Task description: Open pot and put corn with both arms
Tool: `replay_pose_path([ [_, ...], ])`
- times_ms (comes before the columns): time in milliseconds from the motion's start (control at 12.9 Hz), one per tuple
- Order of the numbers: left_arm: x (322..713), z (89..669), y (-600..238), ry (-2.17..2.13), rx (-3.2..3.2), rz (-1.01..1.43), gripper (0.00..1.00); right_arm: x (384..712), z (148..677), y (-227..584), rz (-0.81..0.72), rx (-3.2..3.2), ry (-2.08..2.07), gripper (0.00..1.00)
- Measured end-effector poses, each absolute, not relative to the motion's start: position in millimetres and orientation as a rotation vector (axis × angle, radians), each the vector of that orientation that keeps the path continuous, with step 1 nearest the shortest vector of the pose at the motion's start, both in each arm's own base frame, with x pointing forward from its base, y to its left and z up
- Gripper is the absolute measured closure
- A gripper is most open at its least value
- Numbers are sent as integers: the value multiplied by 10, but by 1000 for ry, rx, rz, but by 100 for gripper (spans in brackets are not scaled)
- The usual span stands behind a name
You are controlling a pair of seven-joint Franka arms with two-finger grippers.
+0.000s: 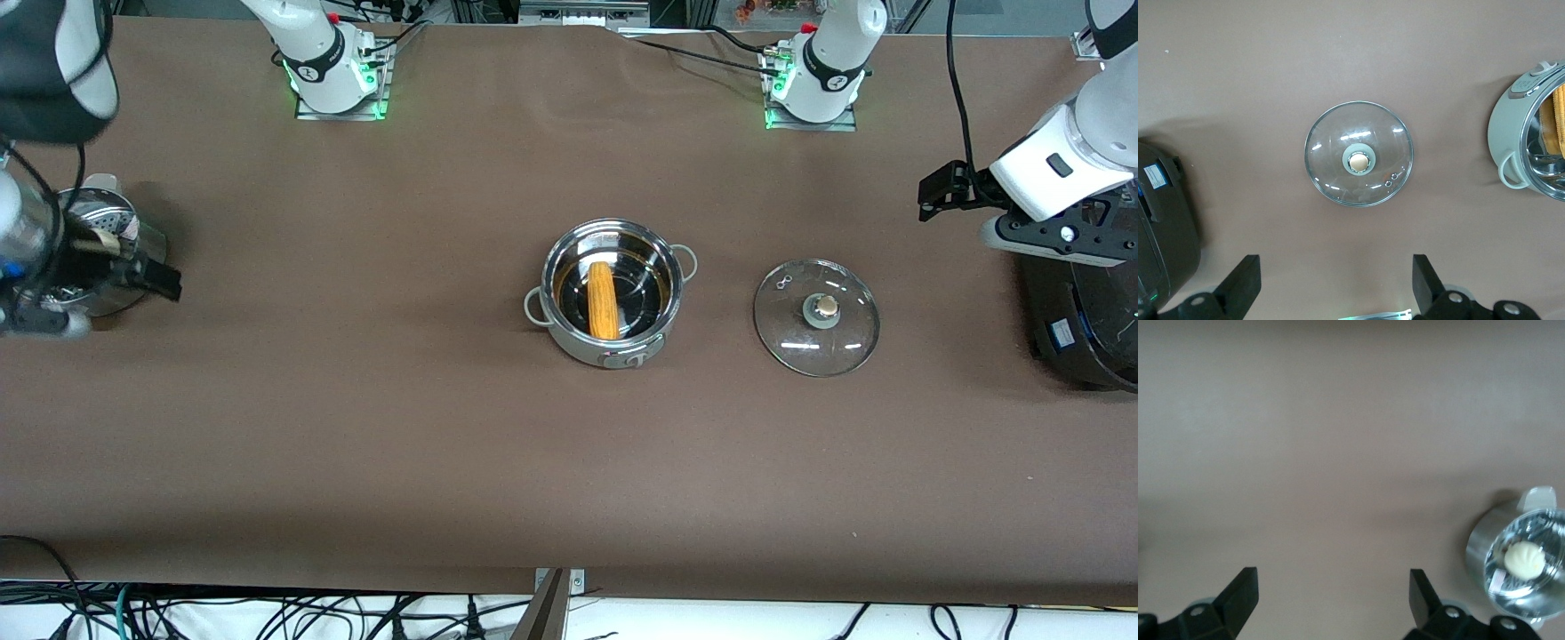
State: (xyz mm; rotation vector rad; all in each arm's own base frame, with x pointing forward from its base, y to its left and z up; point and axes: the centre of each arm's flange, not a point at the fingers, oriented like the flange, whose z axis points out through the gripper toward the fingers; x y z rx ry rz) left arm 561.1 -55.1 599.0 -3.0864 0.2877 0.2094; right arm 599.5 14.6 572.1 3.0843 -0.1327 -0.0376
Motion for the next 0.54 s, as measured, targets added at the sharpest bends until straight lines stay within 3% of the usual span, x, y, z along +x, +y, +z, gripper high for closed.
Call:
replay_pose_path([
  [233,5613,5990,-524,280,-3087,209,0,5649,5880,79,-43,3116,-174,0],
  [544,5615,5990,-509,276,-3088,209,0,5622,5766,69,-85,3118,-145,0],
])
